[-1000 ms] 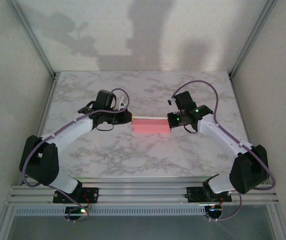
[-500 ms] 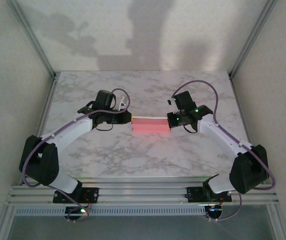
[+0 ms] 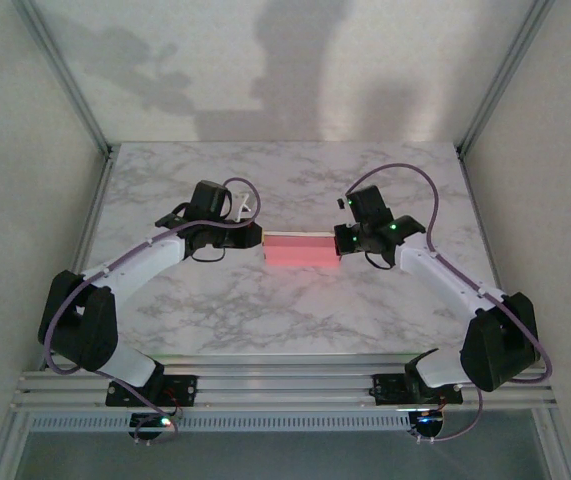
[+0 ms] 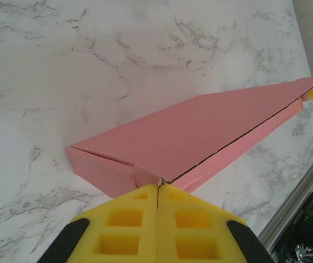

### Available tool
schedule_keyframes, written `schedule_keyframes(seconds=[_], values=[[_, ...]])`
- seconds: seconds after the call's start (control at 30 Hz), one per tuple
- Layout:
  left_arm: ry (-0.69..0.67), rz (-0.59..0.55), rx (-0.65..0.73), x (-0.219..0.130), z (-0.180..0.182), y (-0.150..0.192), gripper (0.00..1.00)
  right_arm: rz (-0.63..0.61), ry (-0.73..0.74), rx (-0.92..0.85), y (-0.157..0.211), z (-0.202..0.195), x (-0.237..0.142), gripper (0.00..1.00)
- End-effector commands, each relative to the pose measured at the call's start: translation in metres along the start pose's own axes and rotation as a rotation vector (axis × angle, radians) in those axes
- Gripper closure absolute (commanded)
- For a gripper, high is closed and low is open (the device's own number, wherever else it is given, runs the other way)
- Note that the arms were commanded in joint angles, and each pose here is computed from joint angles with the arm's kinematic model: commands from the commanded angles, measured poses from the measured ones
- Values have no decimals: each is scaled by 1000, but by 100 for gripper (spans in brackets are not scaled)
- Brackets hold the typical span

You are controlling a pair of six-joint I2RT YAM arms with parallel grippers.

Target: Fold the paper box

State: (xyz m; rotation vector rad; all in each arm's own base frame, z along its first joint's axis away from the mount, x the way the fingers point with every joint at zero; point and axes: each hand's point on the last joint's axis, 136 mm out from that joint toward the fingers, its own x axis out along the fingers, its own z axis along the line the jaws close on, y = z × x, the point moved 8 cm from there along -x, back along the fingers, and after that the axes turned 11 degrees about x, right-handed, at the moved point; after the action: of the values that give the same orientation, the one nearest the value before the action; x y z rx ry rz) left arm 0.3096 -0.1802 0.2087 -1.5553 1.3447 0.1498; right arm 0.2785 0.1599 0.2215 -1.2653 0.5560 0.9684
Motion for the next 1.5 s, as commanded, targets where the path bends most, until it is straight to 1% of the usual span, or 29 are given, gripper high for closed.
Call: schedule_keyframes(seconds=[0.0,0.2,0.43,0.5,0.73,0.9,1.03,1.17,1.47], values=[[-110,144,-62,9,21,34,95,29,18,18,12,-3,1,99],[-124,147,-61,9,22,34,95,-4,9,55,6,-6,-6,99],[-126,147,-61,10,21,34,95,-21,-109,129,-3,-5,-18,99],[-125,148,-59,11,20,34,95,-18,-119,142,-3,-7,-17,98],[-133,152,-56,11,20,34,96,9,-61,155,5,-18,-9,99],[-134,149,-56,11,18,32,96,9,13,146,8,-26,-9,98],[-136,150,-51,11,16,31,96,4,31,146,9,-27,-10,97],[-143,155,-48,13,14,32,96,9,33,143,11,-27,-10,96],[-188,165,-34,13,14,31,96,33,-33,152,13,-18,-11,94]])
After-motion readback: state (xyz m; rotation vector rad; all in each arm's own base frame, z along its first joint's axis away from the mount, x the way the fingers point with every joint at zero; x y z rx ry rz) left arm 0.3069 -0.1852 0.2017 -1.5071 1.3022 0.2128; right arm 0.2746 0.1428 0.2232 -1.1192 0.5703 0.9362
